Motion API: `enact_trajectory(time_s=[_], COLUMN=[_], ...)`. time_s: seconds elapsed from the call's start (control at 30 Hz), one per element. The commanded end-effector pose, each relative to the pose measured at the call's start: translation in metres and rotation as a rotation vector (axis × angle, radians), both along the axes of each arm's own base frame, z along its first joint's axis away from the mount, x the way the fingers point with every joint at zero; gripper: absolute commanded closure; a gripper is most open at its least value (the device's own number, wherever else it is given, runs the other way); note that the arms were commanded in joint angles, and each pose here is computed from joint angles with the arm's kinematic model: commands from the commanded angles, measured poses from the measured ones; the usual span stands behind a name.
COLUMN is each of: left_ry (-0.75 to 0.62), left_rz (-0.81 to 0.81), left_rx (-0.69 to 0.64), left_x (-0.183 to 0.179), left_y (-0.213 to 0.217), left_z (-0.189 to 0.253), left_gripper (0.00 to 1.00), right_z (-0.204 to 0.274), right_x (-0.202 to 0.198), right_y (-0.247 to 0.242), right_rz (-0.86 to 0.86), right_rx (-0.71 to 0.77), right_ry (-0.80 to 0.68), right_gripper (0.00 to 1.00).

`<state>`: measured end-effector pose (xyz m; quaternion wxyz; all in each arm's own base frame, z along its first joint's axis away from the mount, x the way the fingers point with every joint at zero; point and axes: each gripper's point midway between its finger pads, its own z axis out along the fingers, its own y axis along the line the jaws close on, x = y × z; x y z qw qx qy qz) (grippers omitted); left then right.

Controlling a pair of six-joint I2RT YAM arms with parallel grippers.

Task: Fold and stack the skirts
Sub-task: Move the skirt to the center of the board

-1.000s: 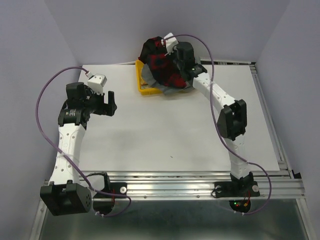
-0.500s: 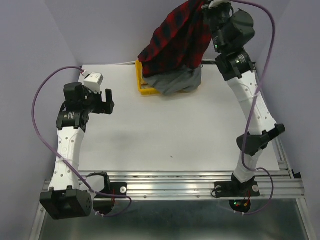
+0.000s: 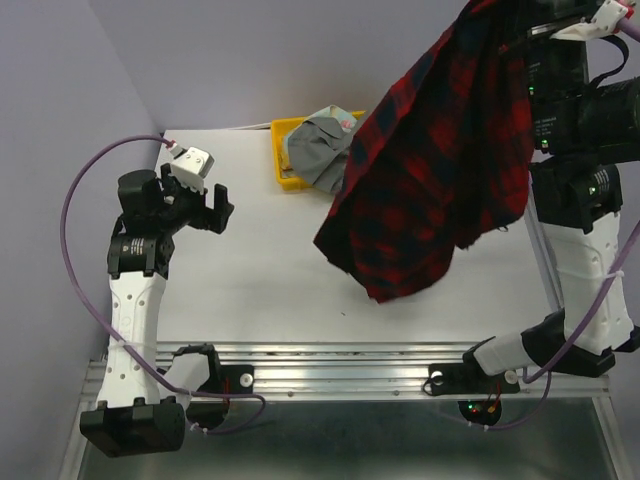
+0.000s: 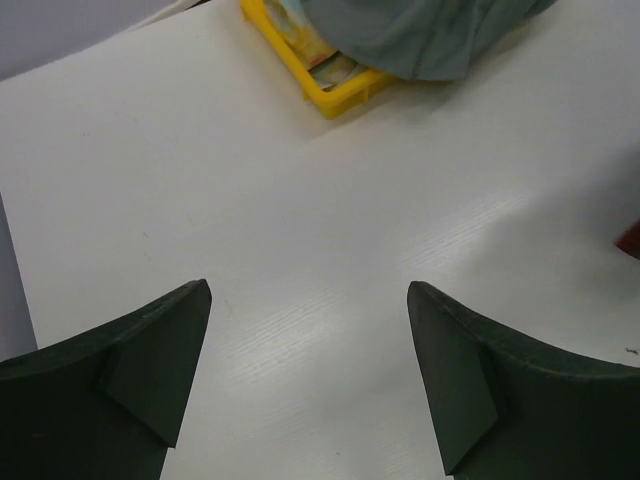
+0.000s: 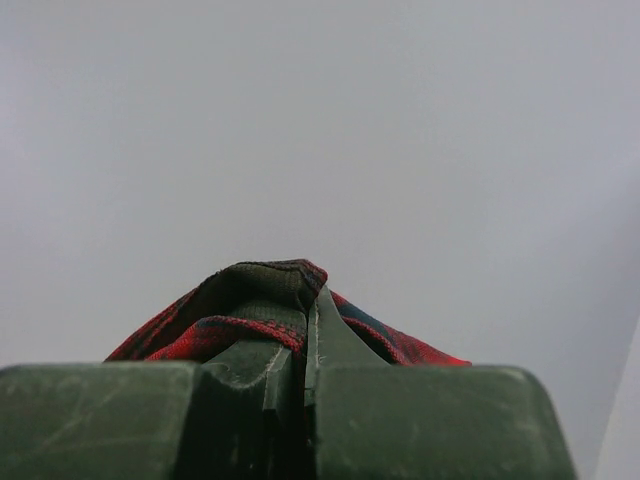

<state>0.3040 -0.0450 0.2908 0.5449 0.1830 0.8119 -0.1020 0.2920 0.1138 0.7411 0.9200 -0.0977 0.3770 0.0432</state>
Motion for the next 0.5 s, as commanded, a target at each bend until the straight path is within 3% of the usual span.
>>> enact_trajectory(time_s=[0.0, 0.07, 0.17, 0.23, 0.33, 0.47], left_ry=[-0.102, -0.080, -0.047, -0.030, -0.004, 0.005], left_rz=[-0.193, -0.217, -0.264, -0.295, -0.332, -0.423], left_rx=[0.046, 0.068, 0.121, 0.151, 0.171, 0.190], left_x=[-0.009, -0.011, -0.012, -0.013, -0.015, -0.020], left_y=[-0.024, -0.025, -0.027, -0.029, -0.033, -0.056], left_z=[0.011, 0.003, -0.013, -0.025, -0.041, -0.055], left_gripper=[0.09, 0.10, 0.11, 0.11, 0.12, 0.15], right_z=[-0.039, -0.076, -0.171, -0.247, -0.324, -0.401], right_x=[0.024, 0.041, 0.070, 0.093, 0.126, 0.190], right_y=[0.019, 0.025, 0.034, 0.031, 0.022, -0.025], right_rz=[0.028, 0.004, -0.041, -0.120, -0.264, -0.391], right_rx=[-0.047, -0.106, -0.221, -0.295, -0.352, -0.313], right_ry=[0.104, 0.178, 0.348, 0.476, 0.627, 0.819], right_gripper=[0.99, 0.99, 0.99, 0.99, 0.99, 0.99])
